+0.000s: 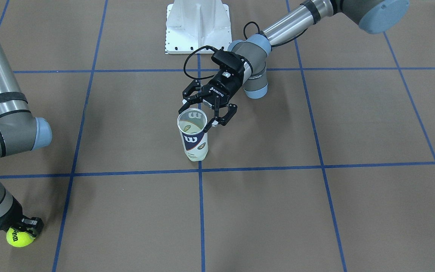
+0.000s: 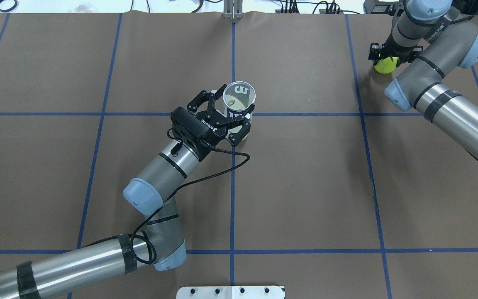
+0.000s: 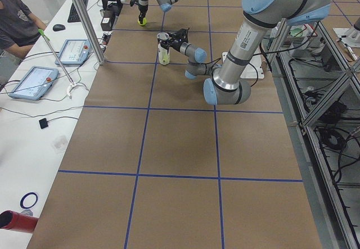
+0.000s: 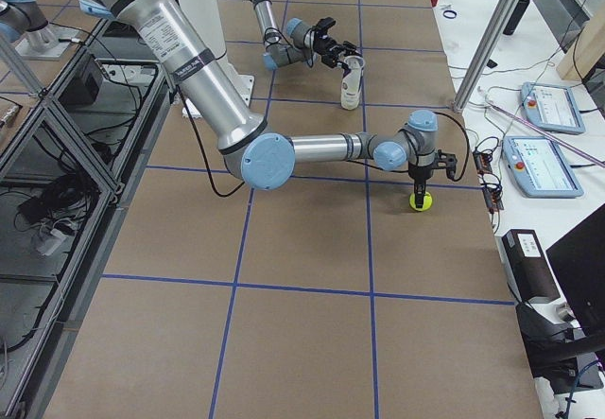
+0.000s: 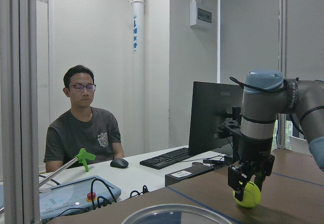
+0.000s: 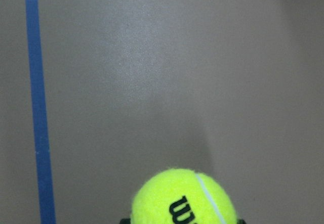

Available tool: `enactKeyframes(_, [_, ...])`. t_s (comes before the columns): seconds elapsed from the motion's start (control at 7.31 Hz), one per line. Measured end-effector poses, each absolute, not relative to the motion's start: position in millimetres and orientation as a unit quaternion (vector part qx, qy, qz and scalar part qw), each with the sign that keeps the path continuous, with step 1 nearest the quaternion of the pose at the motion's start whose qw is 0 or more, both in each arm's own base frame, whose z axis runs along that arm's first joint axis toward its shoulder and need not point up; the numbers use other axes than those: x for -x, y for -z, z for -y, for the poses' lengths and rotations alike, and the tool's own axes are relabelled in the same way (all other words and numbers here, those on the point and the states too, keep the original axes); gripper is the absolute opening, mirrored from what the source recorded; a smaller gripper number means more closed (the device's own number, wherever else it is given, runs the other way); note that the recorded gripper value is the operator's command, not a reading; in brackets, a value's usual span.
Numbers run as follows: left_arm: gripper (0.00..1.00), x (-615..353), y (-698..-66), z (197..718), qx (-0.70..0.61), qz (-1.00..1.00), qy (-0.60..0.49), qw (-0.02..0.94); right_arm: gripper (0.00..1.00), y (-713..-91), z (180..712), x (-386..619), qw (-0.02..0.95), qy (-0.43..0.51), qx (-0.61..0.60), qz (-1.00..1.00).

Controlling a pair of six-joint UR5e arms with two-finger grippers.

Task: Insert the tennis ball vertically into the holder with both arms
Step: 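Grasp the farther tennis ball with the right gripper, then carry the second ball with the right gripper above the can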

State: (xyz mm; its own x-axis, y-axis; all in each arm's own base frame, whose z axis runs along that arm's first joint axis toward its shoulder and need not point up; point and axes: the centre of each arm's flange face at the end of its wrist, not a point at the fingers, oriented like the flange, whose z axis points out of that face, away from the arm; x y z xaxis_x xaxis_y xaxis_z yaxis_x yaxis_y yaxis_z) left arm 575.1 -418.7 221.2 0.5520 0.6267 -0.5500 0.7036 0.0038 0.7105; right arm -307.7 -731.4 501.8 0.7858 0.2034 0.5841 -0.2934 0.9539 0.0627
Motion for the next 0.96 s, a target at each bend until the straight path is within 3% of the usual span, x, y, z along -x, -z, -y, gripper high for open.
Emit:
enactKeyframes(0.41, [0.84, -575.3, -222.9, 418.2, -0.704, -0.472, 0.035, 0.529, 0.0, -384.8, 707.6, 295.9, 0.933, -0.137, -0.036, 0.33])
enactKeyframes(0.96, [0.85, -575.8, -222.7, 417.7, -0.704, -0.472, 0.035, 0.529, 0.0, -227.7, 611.6, 324.3, 0.873, -0.201, 0.049, 0.442])
